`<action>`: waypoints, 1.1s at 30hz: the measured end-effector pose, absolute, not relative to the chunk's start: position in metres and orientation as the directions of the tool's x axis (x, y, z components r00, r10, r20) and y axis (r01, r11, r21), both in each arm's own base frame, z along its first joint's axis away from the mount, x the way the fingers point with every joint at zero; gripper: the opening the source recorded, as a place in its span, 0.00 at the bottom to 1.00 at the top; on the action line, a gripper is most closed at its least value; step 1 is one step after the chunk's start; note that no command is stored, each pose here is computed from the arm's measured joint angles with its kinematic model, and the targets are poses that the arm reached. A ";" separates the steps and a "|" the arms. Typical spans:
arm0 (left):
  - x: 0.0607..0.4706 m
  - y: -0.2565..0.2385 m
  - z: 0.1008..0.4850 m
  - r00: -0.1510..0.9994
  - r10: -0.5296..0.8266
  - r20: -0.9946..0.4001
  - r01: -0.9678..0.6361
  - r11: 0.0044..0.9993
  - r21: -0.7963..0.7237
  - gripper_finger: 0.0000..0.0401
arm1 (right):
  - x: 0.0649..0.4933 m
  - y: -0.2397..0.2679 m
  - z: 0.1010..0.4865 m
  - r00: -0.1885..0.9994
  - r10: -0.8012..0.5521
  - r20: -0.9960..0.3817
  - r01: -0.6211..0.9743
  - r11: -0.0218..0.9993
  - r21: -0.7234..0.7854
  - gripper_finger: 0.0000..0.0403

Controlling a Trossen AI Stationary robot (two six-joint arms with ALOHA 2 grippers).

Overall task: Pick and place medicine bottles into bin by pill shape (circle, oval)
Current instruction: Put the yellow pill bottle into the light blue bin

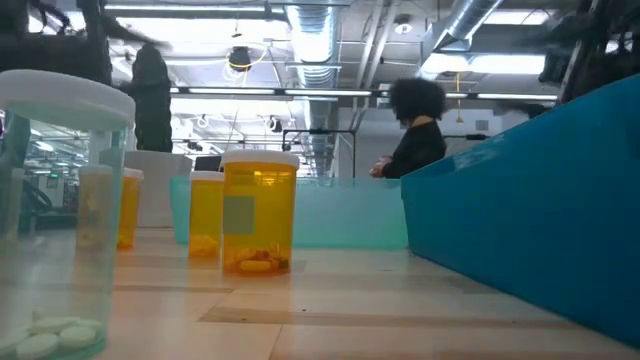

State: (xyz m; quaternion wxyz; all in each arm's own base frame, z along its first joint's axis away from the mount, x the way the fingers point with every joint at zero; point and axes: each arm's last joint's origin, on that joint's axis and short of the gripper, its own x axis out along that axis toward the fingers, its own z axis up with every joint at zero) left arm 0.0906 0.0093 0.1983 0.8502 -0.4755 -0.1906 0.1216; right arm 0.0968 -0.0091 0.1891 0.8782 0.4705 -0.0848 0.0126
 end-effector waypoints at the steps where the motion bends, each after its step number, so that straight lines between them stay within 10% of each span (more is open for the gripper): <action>1: 0.088 0.009 0.207 0.895 0.372 0.245 0.010 0.533 -0.846 0.51 | 0.095 -0.009 0.197 0.976 -0.057 0.208 -0.140 0.567 0.812 0.83; 13: 0.068 0.006 0.310 0.897 0.250 0.365 0.080 0.720 -0.689 0.52 | 0.081 -0.010 0.280 0.946 -0.132 0.295 -0.082 0.784 0.615 0.83; 21: 0.098 -0.001 0.353 0.967 0.050 -0.250 -0.202 0.747 -0.633 0.62 | 0.109 -0.012 0.299 0.991 -0.129 0.024 0.096 0.839 0.536 0.83; 26: 0.110 -0.005 0.359 0.754 -0.018 -0.656 -0.371 0.813 -0.449 0.64 | 0.127 -0.012 0.301 0.994 -0.096 -0.055 0.111 0.862 0.494 0.83; 33: 0.136 -0.025 0.329 0.523 -0.093 -0.847 -0.367 0.873 -0.322 0.65 | 0.137 -0.013 0.297 0.993 -0.070 -0.098 0.110 0.863 0.493 0.83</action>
